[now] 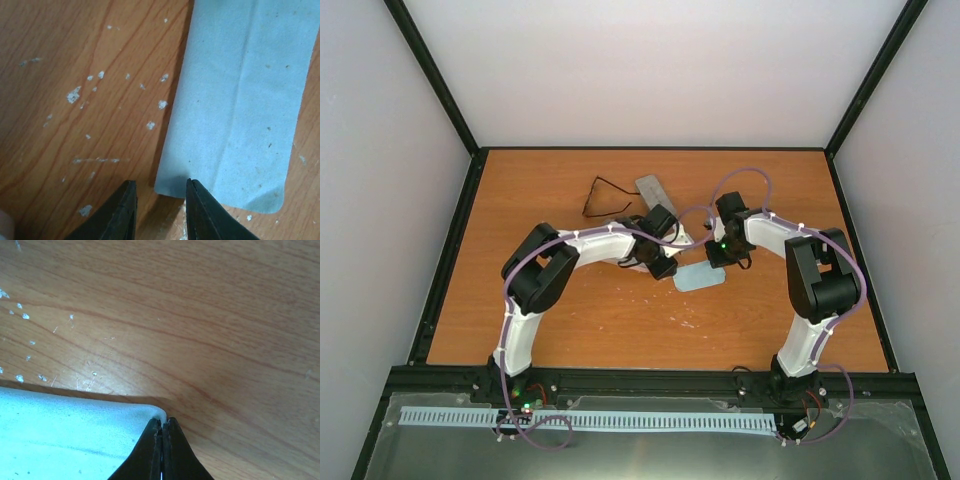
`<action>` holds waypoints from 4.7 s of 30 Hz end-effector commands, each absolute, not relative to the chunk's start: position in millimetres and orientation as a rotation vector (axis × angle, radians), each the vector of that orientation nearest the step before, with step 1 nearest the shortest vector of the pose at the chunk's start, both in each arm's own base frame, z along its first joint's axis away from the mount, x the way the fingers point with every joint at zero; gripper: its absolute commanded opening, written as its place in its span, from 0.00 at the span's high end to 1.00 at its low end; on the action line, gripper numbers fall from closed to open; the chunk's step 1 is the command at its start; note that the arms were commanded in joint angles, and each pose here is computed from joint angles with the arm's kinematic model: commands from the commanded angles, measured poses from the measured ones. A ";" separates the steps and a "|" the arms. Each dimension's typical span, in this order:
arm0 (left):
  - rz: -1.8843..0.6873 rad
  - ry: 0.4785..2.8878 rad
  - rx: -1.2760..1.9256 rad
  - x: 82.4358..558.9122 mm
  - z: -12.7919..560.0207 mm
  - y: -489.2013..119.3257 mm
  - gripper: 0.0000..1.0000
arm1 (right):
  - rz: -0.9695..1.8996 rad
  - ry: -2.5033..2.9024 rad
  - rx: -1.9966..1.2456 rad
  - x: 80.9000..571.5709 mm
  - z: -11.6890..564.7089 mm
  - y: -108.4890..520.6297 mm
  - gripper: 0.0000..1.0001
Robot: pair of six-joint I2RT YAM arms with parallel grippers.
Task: Organize the sunglasses
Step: Pick up the glasses cleaning cloth from the center of the board, then place the glasses cleaning cloth in the sunglasses case.
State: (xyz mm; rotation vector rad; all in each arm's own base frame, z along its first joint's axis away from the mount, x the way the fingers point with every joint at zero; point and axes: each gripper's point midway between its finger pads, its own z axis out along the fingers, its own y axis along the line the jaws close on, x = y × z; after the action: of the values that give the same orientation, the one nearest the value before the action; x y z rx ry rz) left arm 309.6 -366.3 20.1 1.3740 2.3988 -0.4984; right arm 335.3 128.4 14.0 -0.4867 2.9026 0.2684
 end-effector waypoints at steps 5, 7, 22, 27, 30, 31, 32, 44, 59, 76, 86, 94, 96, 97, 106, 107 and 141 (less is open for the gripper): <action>-0.531 2.407 1.417 291.5 7.2 -380.8 0.72 | 0.288 3.023 -0.490 304.5 -7.8 127.0 0.97; -0.530 2.406 1.422 289.9 5.5 -381.2 0.75 | 0.289 3.024 -0.489 303.8 -8.2 126.6 0.97; -0.416 2.381 1.438 296.6 1.3 -369.6 0.99 | 0.296 3.001 -0.488 302.8 1.3 129.0 0.97; -0.394 2.338 1.427 305.2 20.8 -370.6 0.99 | 0.298 2.949 -0.504 310.4 17.9 136.7 0.97; -0.382 2.321 1.404 312.6 34.5 -367.0 1.00 | 0.303 2.932 -0.510 313.6 24.2 141.6 0.97; -0.379 2.317 1.399 314.8 37.9 -365.4 0.99 | 0.310 2.926 -0.513 314.6 26.1 144.1 0.97; -0.374 2.315 1.390 316.9 41.4 -362.9 0.99 | 0.313 2.922 -0.519 314.7 27.0 146.7 0.97; -0.295 2.333 1.302 331.8 60.6 -318.9 0.99 | 0.343 2.835 -0.604 331.7 47.8 189.5 0.97; -0.259 2.305 1.210 330.4 94.0 -299.2 1.00 | 0.394 2.727 -0.757 355.2 96.3 233.9 0.97; -0.163 2.268 1.165 309.7 115.4 -256.3 0.99 | 0.461 2.706 -0.803 335.3 105.2 280.4 0.97; -0.154 2.302 1.119 333.4 107.6 -224.7 0.99 | 0.509 2.743 -0.792 344.9 87.7 296.8 0.97; -0.206 2.346 1.137 335.2 83.3 -218.0 0.99 | 0.530 2.800 -0.806 349.3 63.6 305.6 0.97; -0.232 2.359 1.145 332.6 76.0 -220.2 0.99 | 0.531 2.816 -0.815 349.7 57.5 306.7 0.97; -0.241 2.365 1.148 331.5 72.5 -221.0 0.99 | 0.532 2.819 -0.819 350.4 55.4 307.7 0.97; -0.235 2.367 1.179 330.8 56.6 -216.8 1.00 | 0.534 2.867 -0.820 348.5 41.4 310.4 0.97; -0.231 2.366 1.179 331.4 55.7 -215.0 1.00 | 0.530 2.877 -0.819 346.4 39.7 309.8 0.97; -0.062 2.308 1.140 363.7 41.4 -177.4 0.99 | 0.463 2.890 -0.682 322.7 31.8 321.0 0.97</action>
State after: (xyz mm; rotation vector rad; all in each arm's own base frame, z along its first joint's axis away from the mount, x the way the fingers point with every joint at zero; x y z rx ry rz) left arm 342.5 -183.0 36.3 1.1610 2.3400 -0.1084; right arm 324.2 322.1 22.8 -0.7095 2.9123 0.4994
